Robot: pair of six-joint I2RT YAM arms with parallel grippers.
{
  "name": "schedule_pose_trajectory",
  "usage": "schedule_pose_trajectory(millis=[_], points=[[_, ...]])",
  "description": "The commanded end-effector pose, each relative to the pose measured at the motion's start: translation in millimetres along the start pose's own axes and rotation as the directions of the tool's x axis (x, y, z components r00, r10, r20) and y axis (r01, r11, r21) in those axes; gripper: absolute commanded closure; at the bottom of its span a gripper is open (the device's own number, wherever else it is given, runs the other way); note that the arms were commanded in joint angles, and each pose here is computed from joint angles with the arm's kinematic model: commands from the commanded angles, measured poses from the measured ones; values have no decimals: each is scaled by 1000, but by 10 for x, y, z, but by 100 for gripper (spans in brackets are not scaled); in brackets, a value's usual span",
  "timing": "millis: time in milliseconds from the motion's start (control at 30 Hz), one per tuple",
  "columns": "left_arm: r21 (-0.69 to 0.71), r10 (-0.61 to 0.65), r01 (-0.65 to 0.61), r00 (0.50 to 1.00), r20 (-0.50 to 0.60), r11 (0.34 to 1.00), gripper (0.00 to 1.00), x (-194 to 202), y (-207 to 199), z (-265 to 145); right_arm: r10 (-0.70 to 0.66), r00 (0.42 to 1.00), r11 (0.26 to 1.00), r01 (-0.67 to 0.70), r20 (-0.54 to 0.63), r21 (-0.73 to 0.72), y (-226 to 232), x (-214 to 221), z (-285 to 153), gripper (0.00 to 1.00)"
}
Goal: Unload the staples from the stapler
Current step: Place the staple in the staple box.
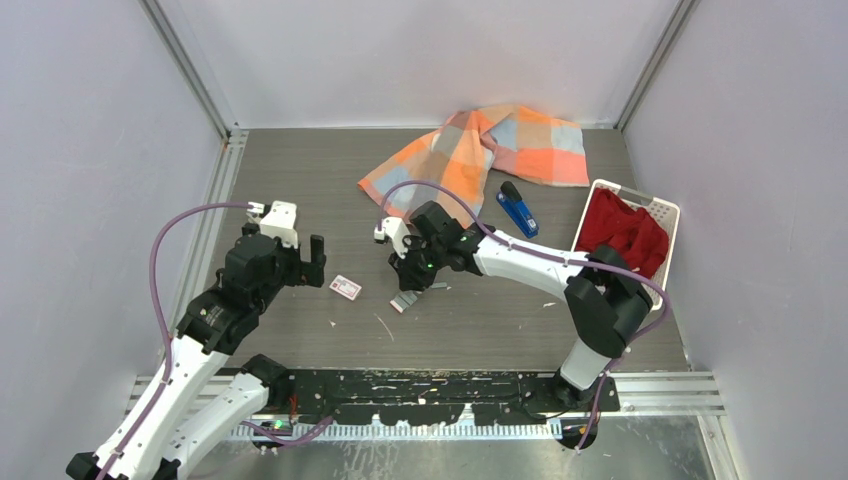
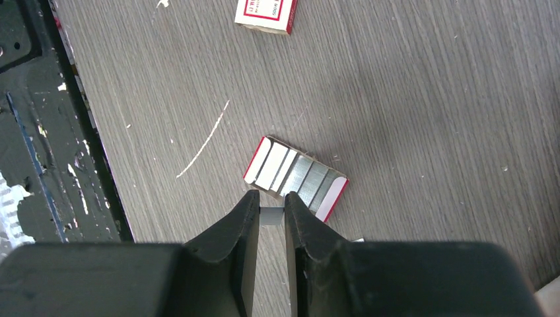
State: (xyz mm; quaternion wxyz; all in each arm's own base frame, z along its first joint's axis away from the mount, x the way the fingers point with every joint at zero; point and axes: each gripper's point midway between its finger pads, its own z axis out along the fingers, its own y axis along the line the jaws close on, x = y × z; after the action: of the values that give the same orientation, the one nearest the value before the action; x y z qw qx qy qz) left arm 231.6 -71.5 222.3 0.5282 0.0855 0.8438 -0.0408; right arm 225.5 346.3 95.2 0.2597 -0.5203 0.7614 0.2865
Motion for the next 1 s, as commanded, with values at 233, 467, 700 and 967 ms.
schedule_pose_trajectory(millis=[233,467,700,967], points=[[19,-28,27,997,76,999,1,-210,-29,-28,-43,998,999,42,46,14,-23,-234,-22,75],[22,-29,28,997,78,999,1,-213,-32,-29,-40,998,999,39,45,17,-25,-236,-13,75],[25,-32,30,996,78,999,1,-213,-33,-29,-39,998,999,39,42,19,-24,-243,10,75],[32,-35,32,996,78,999,1,-216,-42,-26,-20,999,999,19,40,28,-48,-248,48,75]])
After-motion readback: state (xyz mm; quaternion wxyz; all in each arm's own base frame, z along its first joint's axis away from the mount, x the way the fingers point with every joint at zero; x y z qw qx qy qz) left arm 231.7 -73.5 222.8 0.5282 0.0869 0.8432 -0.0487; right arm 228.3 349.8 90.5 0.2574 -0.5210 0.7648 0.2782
